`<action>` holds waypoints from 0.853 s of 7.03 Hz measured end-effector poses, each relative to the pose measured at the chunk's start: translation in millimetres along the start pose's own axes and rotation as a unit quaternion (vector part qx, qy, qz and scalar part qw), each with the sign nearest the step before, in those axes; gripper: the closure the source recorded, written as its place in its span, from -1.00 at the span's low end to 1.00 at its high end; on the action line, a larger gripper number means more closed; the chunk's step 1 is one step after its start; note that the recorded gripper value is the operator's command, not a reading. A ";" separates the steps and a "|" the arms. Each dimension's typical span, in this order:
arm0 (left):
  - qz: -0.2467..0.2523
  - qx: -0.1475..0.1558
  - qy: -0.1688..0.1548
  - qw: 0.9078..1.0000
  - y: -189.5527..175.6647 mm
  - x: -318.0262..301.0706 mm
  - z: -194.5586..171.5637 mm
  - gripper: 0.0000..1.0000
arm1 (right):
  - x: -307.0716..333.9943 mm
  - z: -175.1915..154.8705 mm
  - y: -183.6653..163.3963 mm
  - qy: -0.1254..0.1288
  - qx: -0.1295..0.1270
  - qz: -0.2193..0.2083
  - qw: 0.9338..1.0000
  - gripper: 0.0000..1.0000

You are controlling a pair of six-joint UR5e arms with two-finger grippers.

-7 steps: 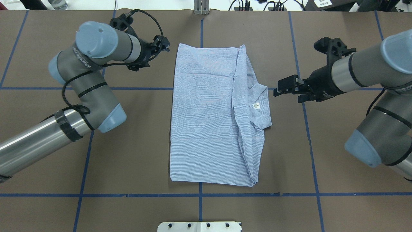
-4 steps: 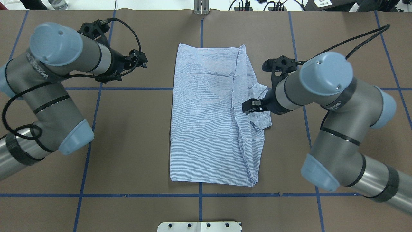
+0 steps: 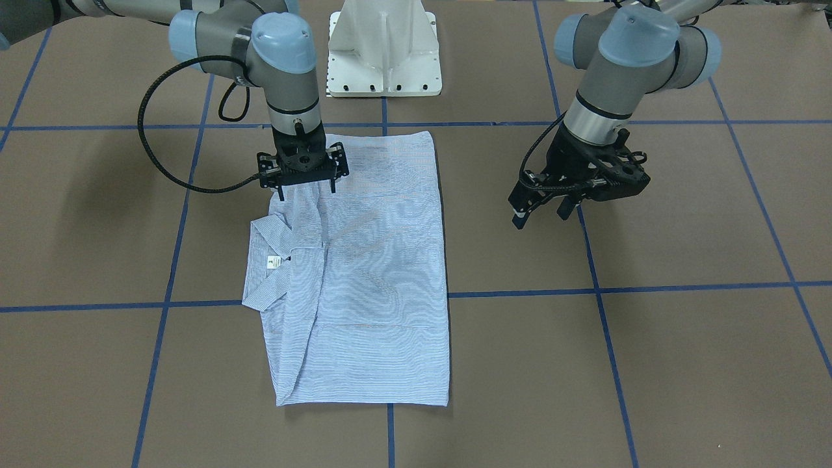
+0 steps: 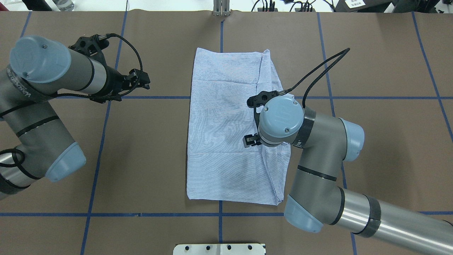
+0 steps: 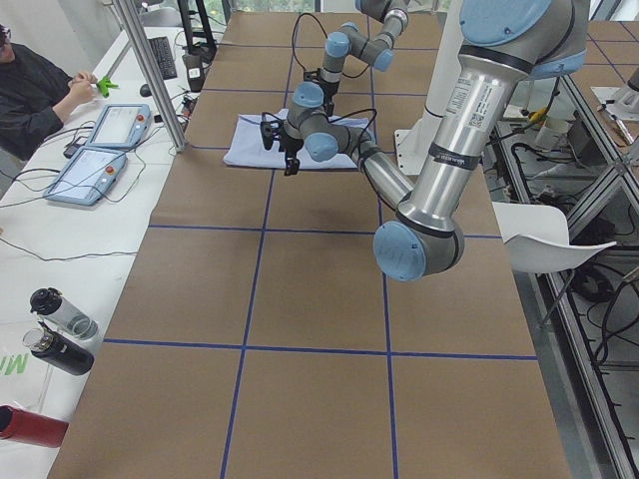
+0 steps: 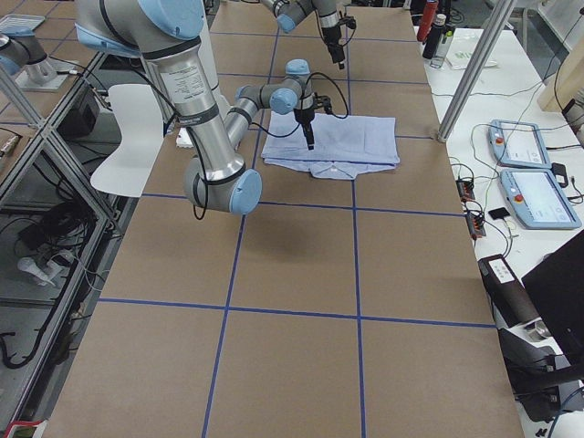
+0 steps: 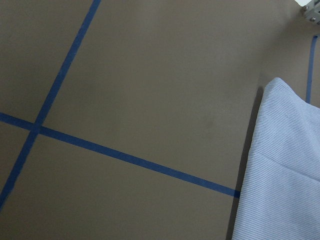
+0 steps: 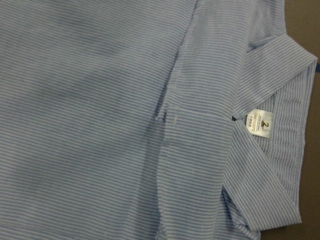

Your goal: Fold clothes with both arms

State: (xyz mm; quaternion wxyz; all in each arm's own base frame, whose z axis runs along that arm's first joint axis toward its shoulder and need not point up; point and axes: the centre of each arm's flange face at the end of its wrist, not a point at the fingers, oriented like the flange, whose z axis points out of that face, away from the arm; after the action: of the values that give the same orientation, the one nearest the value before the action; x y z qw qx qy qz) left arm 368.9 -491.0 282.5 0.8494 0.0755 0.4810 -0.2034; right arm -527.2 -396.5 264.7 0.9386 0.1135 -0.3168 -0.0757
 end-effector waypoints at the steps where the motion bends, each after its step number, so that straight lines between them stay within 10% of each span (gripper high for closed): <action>1: 0.000 -0.001 0.000 1.000 0.7 0.1 0.6 -1.00 | -1.1 13.3 5.6 0.015 -0.013 -0.006 1.000 -1.00; 6: 0.001 -0.002 0.004 1.000 2.9 3.6 0.5 -1.00 | -0.2 49.5 12.9 0.050 -0.043 -0.019 0.998 -1.00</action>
State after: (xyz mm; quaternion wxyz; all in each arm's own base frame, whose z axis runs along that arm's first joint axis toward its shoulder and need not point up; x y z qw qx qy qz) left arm 372.1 -489.5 279.5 0.8480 0.0750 0.4845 -0.2012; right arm -556.7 -392.2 306.3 0.9556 0.0826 -0.2638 -0.1017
